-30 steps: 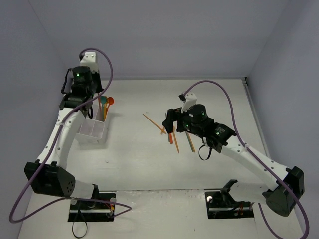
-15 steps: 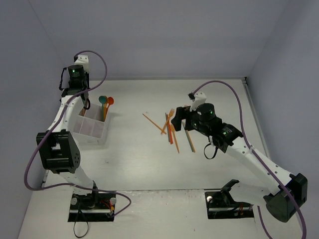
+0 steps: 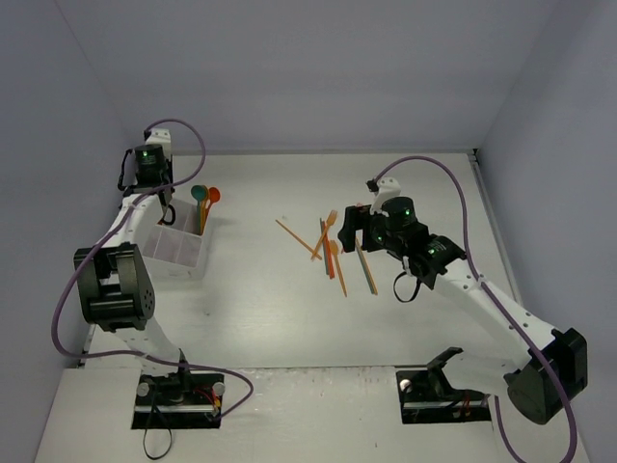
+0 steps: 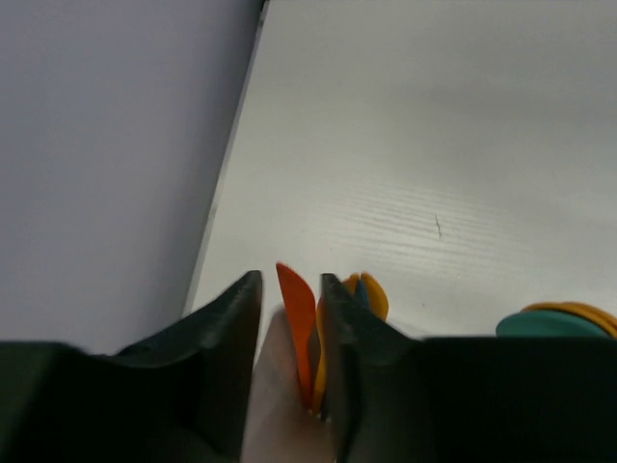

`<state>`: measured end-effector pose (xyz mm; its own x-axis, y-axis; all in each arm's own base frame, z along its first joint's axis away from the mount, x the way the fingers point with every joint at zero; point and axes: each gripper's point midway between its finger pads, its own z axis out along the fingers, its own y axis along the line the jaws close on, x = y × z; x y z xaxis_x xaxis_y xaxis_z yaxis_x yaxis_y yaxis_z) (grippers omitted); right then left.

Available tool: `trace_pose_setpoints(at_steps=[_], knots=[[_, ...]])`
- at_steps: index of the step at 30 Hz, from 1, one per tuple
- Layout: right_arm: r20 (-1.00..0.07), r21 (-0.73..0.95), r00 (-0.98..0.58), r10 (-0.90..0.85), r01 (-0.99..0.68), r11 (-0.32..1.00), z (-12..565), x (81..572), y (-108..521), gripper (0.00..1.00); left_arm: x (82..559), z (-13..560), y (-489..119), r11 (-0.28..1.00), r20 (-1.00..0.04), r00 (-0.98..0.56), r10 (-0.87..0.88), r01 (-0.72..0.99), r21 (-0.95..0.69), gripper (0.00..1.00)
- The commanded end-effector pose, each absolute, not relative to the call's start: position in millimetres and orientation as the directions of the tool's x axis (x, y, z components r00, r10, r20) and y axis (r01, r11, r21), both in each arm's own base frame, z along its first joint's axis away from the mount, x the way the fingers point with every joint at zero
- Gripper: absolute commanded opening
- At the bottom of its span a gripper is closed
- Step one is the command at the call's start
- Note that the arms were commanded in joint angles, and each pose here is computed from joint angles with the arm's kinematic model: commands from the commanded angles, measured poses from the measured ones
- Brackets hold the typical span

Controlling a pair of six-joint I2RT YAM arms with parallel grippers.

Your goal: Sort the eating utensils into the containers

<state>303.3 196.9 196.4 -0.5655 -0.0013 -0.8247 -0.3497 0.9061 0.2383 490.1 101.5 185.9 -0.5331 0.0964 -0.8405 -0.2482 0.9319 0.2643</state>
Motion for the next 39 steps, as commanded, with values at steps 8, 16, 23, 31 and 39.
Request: trace_pose_setpoints(at_steps=[8,16,23,31,39], knots=[[-0.798,0.219,-0.602,0.006,-0.281,0.935,171.9,318.1,189.8,0.65,455.5,280.9,74.8,0.960,-0.930,-0.366,-0.036,-0.272,0.070,0.67],[-0.685,0.245,-0.728,-0.028,-0.267,0.932,118.7,313.2,202.3,0.36,410.5,284.1,-1.2,0.978,-0.891,-0.412,-0.190,-0.159,-0.135,0.79],[-0.586,0.232,-0.808,-0.056,-0.233,0.944,73.7,307.4,209.2,0.41,358.0,287.1,-60.4,0.980,-0.878,-0.441,-0.187,-0.024,-0.197,0.81],[-0.501,0.178,-0.860,-0.093,-0.208,0.962,30.3,296.9,218.7,0.42,323.9,273.8,-75.4,0.967,-0.844,-0.488,-0.222,0.003,-0.256,0.81],[-0.473,0.089,-0.876,-0.091,-0.150,0.985,4.3,294.4,206.7,0.33,314.3,268.7,-81.6,0.960,-0.828,-0.515,-0.223,0.031,-0.278,0.81]])
